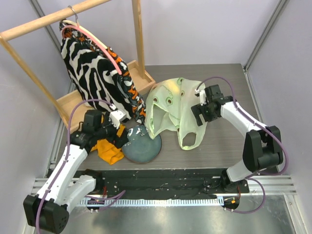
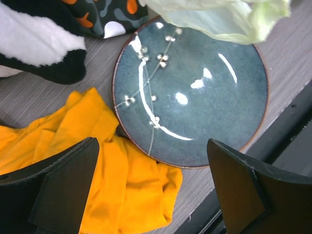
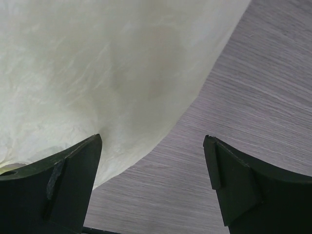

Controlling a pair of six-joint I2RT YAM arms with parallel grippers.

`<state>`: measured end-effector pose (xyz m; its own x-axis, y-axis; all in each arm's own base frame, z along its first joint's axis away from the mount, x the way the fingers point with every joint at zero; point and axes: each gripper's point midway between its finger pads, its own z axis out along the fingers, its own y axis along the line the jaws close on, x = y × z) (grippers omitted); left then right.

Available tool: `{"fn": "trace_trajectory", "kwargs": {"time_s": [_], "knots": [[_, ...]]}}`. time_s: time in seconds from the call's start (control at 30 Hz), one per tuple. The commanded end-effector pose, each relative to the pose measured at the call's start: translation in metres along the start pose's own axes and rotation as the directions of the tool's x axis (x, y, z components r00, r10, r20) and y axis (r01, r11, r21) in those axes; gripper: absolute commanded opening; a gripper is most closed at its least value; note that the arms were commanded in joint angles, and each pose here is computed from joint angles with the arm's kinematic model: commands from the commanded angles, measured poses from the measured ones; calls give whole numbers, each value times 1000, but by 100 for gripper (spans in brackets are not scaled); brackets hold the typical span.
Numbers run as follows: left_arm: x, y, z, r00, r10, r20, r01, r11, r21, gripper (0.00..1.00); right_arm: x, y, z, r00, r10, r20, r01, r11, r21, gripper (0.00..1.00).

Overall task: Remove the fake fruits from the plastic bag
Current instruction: Adjust the plastic bag at the center of the board.

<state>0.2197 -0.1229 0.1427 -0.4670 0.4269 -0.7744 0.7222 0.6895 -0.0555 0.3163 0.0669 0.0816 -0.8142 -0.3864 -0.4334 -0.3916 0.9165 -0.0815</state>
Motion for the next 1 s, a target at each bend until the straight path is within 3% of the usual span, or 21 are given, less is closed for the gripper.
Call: {"fn": "trace_trajectory", "kwargs": {"time_s": [0.0, 0.1, 0.17, 0.2, 0.27, 0.4, 0.5, 0.6, 0.67, 0.8, 0.97], "knots": [[-10, -29, -14, 991, 101, 83, -107, 991, 75, 97, -45, -11, -44, 991, 72, 115, -76, 997, 32, 91], [-29, -59, -30, 975, 140, 175, -167, 975, 146, 95, -53, 23, -88, 985, 2, 172, 23, 989, -145, 86], [-36, -83, -36, 967, 145, 208, -193, 954, 228, 95, -43, 72, -119, 940, -211, 269, 284, 920, -270, 84], [-36, -94, -36, 971, 124, 203, -179, 944, 277, 95, -26, 85, -114, 924, -278, 262, 350, 890, -292, 84], [-37, -108, -22, 975, 129, 180, -181, 931, 316, 96, -2, 121, -119, 827, -459, 325, 552, 772, -315, 84], [-42, -101, 10, 985, 42, 167, -84, 963, 255, 96, 55, 145, -84, 717, -657, 234, 694, 637, -336, 81], [-40, -101, 30, 992, -22, 124, -10, 968, 250, 95, 54, 144, -70, 693, -689, 213, 719, 638, -274, 80], [-34, -75, 49, 989, -134, 65, 127, 987, 102, 92, 42, 151, -70, 694, -676, 247, 720, 641, -267, 81], [-35, -89, 45, 986, -158, 46, 148, 973, 176, 91, 37, 155, -70, 705, -661, 256, 709, 653, -267, 81], [-55, -93, 46, 960, -243, 137, 214, 957, 197, 94, 53, 158, -57, 722, -658, 212, 690, 666, -284, 81], [-75, -98, 63, 945, -274, 179, 225, 941, 253, 94, 63, 159, -36, 685, -702, 195, 728, 646, -231, 82]]}}
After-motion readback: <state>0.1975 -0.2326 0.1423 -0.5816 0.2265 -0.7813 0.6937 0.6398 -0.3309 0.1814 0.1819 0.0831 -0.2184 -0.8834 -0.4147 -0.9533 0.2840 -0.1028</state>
